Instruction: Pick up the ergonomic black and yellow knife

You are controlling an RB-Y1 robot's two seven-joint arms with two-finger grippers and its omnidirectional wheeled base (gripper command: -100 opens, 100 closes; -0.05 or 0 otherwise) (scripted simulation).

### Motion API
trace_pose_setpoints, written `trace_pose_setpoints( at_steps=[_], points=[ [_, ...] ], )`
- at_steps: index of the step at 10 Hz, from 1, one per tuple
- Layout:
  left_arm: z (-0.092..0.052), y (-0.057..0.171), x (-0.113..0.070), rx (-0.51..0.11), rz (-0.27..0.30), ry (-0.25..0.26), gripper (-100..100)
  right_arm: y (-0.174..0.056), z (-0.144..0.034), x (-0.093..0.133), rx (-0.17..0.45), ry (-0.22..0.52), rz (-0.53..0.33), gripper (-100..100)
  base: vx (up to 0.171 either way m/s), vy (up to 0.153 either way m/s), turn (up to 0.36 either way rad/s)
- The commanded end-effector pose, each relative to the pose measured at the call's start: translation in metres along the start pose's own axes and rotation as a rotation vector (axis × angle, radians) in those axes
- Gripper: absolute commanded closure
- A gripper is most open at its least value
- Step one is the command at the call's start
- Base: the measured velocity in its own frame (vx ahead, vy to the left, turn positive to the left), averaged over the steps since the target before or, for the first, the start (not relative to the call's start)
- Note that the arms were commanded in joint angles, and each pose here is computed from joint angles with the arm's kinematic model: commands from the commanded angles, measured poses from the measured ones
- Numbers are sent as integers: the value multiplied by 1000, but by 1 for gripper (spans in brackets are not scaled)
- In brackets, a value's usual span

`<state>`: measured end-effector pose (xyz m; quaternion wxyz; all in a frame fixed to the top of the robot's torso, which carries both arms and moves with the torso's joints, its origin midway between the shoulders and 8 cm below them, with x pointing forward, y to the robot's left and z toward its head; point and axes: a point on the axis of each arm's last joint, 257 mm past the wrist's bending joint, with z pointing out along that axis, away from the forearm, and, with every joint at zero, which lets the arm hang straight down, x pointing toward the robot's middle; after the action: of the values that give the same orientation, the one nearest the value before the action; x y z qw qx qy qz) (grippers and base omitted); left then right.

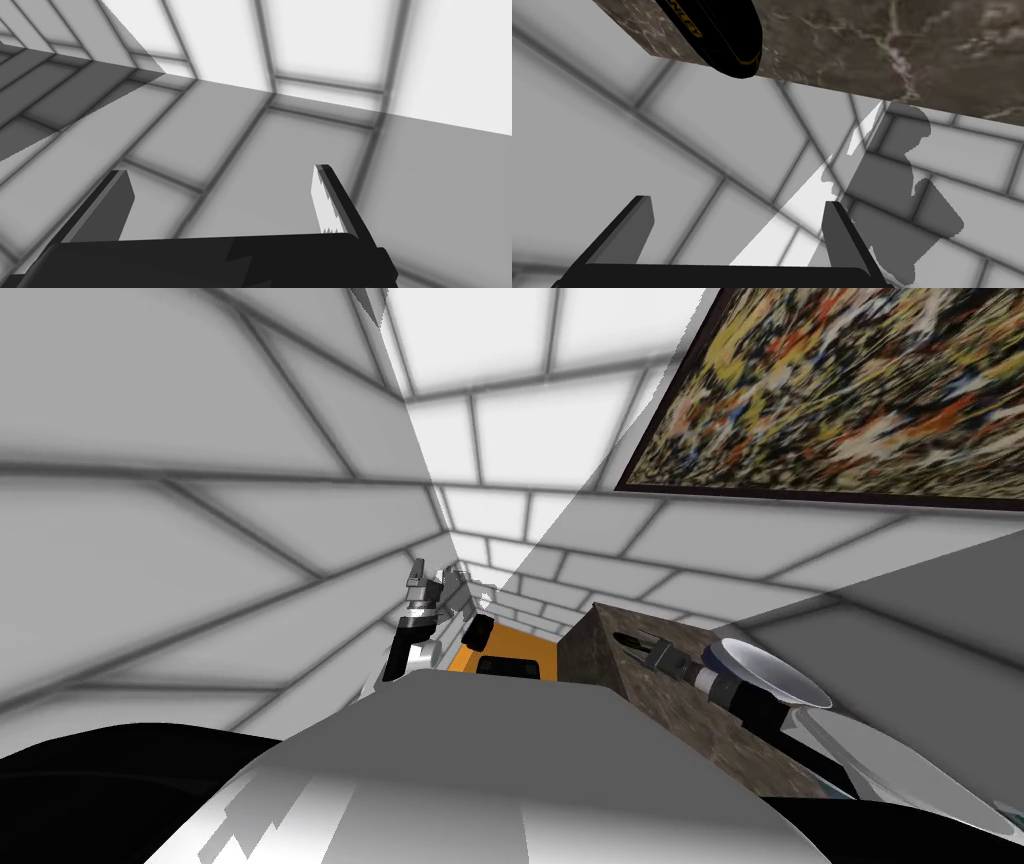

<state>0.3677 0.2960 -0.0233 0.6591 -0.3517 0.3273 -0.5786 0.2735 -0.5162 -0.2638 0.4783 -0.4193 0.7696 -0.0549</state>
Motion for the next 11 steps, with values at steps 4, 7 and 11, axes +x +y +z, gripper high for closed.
trace_pose_setpoints(
  at_steps=[4,7,11],
  points=[
    [0,0,0,0,0,0,0,0,-54,77,-108,244,-95,-100,25,13,209],
    [0,0,0,0,0,0,0,3,-76,105,-142,328,-97,-100,33,12,114],
    [0,0,0,0,0,0,0,17,-132,156,-244,502,-99,-100,62,5,132]
  ],
)
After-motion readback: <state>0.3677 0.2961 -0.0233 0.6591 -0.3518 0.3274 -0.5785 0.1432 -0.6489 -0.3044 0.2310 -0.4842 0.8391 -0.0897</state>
